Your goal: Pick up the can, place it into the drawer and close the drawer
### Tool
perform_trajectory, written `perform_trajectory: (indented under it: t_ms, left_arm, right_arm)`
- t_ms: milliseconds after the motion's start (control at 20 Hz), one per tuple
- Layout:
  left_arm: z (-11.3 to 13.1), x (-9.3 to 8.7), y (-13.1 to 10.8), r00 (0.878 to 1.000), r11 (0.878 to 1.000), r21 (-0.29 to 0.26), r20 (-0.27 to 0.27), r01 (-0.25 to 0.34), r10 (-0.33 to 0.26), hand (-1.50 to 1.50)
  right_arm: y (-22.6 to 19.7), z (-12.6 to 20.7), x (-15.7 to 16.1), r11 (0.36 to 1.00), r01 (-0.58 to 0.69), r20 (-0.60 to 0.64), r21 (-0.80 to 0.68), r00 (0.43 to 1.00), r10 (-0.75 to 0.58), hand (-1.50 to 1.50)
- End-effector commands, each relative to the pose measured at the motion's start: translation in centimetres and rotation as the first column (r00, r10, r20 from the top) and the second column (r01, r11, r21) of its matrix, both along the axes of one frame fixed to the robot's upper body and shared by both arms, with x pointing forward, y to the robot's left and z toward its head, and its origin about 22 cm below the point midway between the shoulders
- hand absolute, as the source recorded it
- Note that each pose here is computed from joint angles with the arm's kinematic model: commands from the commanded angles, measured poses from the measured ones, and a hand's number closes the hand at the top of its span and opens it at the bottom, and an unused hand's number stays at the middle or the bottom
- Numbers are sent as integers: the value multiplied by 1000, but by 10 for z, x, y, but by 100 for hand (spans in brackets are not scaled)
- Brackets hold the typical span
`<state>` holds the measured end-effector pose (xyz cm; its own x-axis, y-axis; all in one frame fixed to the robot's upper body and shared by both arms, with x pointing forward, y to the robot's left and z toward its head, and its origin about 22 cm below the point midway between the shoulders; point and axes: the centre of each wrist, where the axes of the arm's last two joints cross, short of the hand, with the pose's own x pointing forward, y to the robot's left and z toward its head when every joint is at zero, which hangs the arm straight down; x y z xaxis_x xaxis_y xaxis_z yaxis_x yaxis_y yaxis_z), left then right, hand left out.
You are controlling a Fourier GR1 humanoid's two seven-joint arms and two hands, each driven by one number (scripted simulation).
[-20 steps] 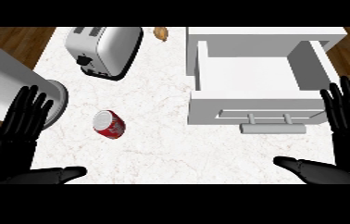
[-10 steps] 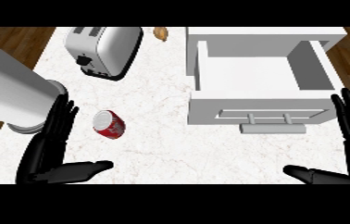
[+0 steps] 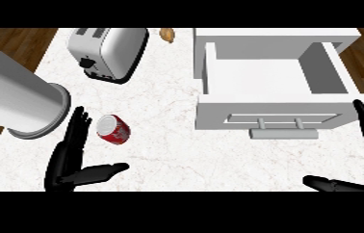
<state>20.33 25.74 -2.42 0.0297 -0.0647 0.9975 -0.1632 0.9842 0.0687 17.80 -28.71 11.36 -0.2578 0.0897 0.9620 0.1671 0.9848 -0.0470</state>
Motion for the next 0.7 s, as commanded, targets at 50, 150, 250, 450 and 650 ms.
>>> perform_trajectory:
  t_ms: [50,150,250,450,650]
  left_arm:
    - [-20,11,15,999,999,-2,-30,-40,40,-150]
    - [-39,-6,19,999,999,-5,-21,-41,41,-150]
    - [-43,4,-1,999,999,-20,-25,-33,32,-150]
    - [-62,13,22,997,998,-20,-50,-63,62,-150]
    - [-85,19,31,998,998,-23,-44,-50,49,-150]
  right_arm:
    - [5,4,-19,1000,14,-6,-5,1000,-14,-150]
    - [-10,-6,-4,1000,-3,-5,-18,1000,3,-150]
    - [-16,16,-1,1000,-4,0,-9,1000,4,-150]
    - [-7,21,6,1000,1,-11,-5,1000,-1,-150]
    - [-8,22,-10,1000,20,11,-13,1000,-19,-150]
